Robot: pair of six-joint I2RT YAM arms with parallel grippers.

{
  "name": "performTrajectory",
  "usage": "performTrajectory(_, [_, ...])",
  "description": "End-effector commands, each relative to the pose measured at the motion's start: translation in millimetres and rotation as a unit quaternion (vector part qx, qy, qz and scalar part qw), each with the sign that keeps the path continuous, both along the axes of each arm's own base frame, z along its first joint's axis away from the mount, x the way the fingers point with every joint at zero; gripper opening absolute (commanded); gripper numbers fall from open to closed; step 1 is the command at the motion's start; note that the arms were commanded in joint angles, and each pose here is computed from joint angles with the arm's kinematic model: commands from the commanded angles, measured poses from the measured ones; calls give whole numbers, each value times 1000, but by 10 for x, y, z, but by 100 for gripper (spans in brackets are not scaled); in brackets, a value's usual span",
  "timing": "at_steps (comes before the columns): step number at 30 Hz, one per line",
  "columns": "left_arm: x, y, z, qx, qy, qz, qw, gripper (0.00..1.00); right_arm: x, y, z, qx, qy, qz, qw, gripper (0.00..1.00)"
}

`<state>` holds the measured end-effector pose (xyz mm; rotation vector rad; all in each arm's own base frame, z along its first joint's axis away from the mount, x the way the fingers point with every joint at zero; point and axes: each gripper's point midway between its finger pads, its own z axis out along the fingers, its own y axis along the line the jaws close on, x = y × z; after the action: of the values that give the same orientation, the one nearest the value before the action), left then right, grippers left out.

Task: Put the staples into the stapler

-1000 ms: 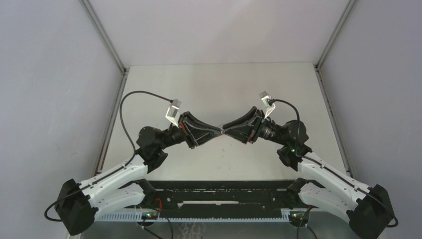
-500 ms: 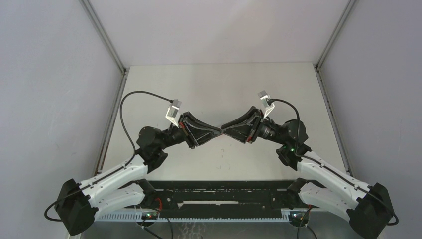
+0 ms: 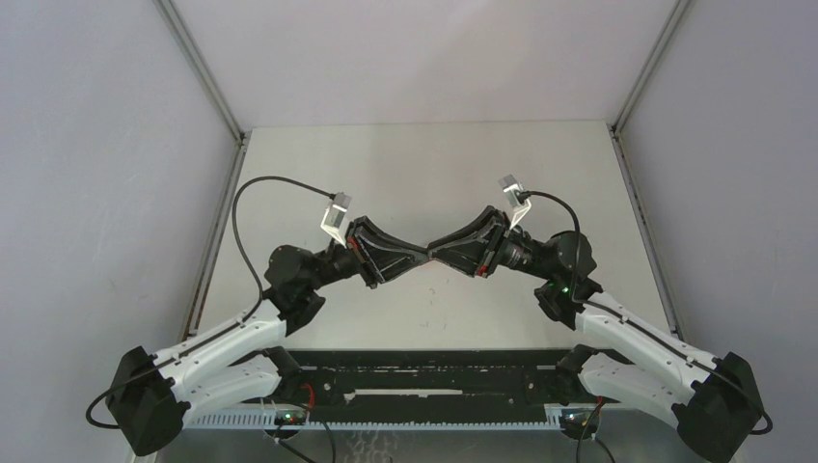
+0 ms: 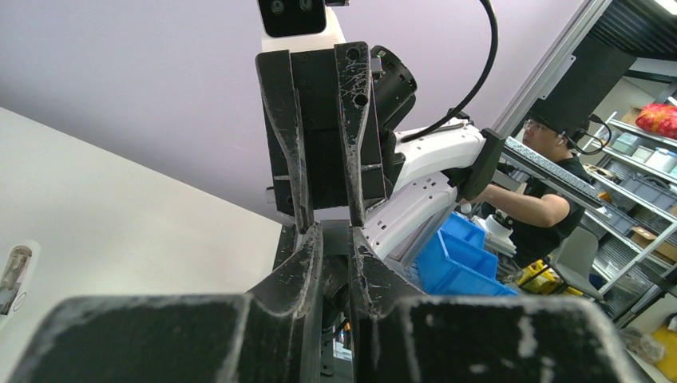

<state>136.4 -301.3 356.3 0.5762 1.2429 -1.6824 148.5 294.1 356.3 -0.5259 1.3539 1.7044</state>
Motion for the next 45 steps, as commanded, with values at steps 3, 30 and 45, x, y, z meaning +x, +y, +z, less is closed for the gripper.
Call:
performTrajectory(3, [-12,77,85,-23,-11,13,1000,15,-78,-1,240,22,-39,4,999,28])
performTrajectory(30, [281,182,-182,21,30,106,994,68,175,-180,106,-18,-48,-67,996,10])
performTrajectory(45, [1569,1780,-2026,237,304,497,778,81,634,-388,-717,-156,-11,-168,973,9])
